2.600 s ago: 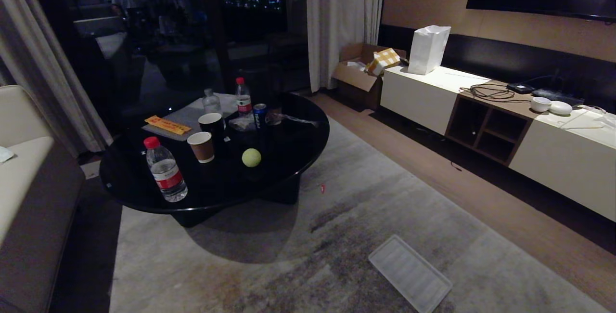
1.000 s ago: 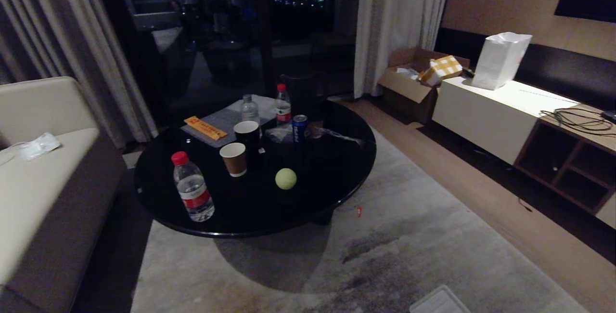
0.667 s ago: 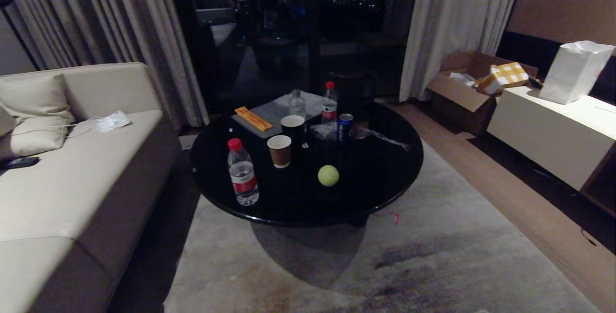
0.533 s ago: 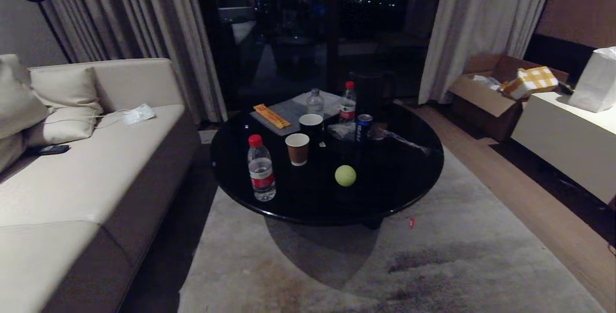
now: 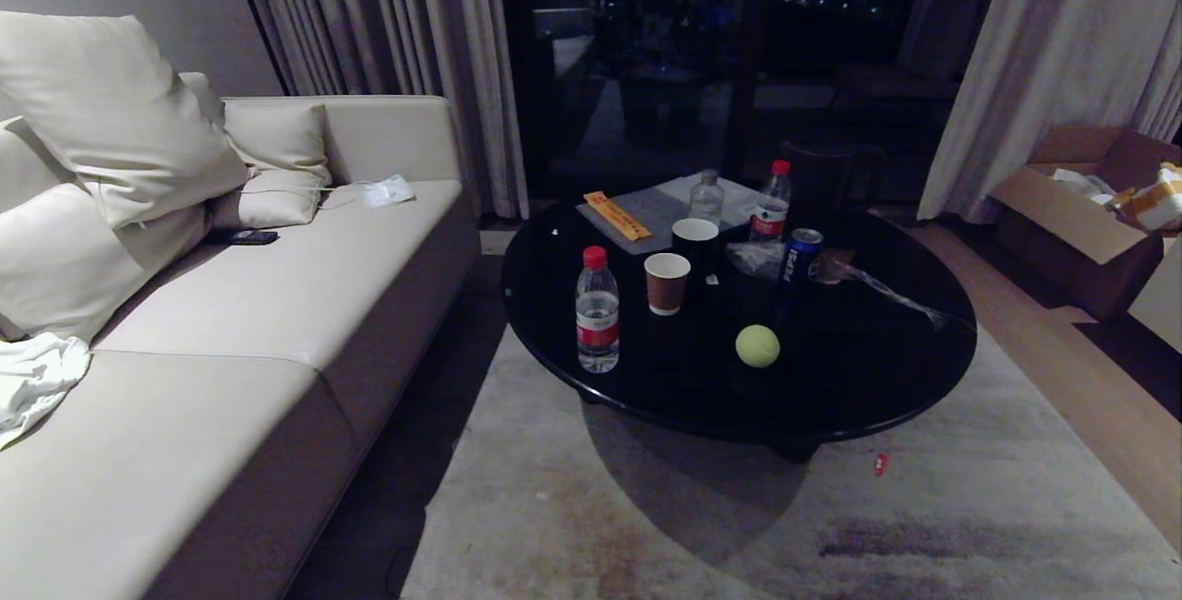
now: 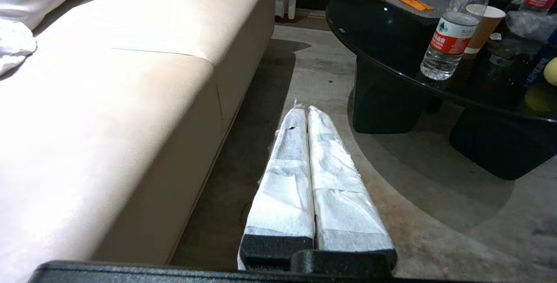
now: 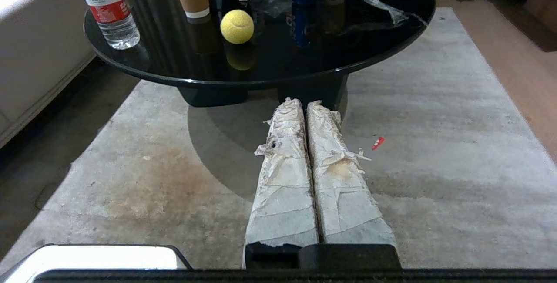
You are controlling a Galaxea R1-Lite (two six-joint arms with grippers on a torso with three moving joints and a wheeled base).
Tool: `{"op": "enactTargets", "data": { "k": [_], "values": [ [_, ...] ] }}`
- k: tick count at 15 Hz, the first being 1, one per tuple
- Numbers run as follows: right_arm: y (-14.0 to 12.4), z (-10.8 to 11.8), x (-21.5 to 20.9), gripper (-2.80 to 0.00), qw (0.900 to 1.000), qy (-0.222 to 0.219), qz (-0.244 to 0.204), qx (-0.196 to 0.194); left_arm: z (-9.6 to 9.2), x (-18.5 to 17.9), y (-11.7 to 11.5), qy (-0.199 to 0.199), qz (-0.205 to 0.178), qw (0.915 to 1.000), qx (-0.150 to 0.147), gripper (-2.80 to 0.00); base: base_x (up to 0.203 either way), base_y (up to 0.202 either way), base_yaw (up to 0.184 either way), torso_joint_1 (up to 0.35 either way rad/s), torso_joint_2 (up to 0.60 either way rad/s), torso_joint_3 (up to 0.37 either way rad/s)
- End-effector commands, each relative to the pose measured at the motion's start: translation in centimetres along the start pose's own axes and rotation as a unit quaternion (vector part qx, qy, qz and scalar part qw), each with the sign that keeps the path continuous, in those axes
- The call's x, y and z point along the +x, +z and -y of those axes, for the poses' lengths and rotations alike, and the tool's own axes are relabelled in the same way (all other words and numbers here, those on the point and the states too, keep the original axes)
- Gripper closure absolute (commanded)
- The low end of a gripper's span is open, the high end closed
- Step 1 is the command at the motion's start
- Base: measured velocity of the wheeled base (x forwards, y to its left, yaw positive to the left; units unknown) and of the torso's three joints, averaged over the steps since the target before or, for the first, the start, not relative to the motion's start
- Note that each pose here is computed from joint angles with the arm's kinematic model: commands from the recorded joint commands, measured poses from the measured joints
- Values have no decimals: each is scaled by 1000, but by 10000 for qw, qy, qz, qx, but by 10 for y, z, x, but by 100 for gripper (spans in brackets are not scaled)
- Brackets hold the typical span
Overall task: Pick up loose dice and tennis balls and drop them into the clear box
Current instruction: Pick up the ball on the table
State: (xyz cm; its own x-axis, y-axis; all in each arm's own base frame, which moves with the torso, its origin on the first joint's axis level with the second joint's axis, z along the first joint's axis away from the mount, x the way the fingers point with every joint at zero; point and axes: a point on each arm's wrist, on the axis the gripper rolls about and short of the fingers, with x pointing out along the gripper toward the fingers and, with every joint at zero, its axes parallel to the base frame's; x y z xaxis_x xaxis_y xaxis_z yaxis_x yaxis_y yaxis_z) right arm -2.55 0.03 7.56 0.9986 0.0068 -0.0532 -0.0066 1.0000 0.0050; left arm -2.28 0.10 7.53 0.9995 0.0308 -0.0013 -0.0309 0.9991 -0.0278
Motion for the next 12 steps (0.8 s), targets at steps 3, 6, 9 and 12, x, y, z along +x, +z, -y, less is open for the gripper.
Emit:
{"op": "enactTargets", "data": {
  "k": [3,6,9,12],
  "values": [
    [0,0,0,0,10000,4,-10,1,0,0,0,-1,-9,10000,9,0,20,1,0,0,1,1],
    [0,0,0,0,10000,4,-10,1,0,0,0,0,-9,10000,2,0,166,1,2,0,5,1],
    [0,0,0,0,10000,4,-10,1,0,0,0,-1,-9,10000,9,0,183,0,-2,1,4,-1],
    [0,0,0,0,10000,4,-10,1,0,0,0,-1,-9,10000,9,0,183,0,-1,4,4,3]
  ]
}}
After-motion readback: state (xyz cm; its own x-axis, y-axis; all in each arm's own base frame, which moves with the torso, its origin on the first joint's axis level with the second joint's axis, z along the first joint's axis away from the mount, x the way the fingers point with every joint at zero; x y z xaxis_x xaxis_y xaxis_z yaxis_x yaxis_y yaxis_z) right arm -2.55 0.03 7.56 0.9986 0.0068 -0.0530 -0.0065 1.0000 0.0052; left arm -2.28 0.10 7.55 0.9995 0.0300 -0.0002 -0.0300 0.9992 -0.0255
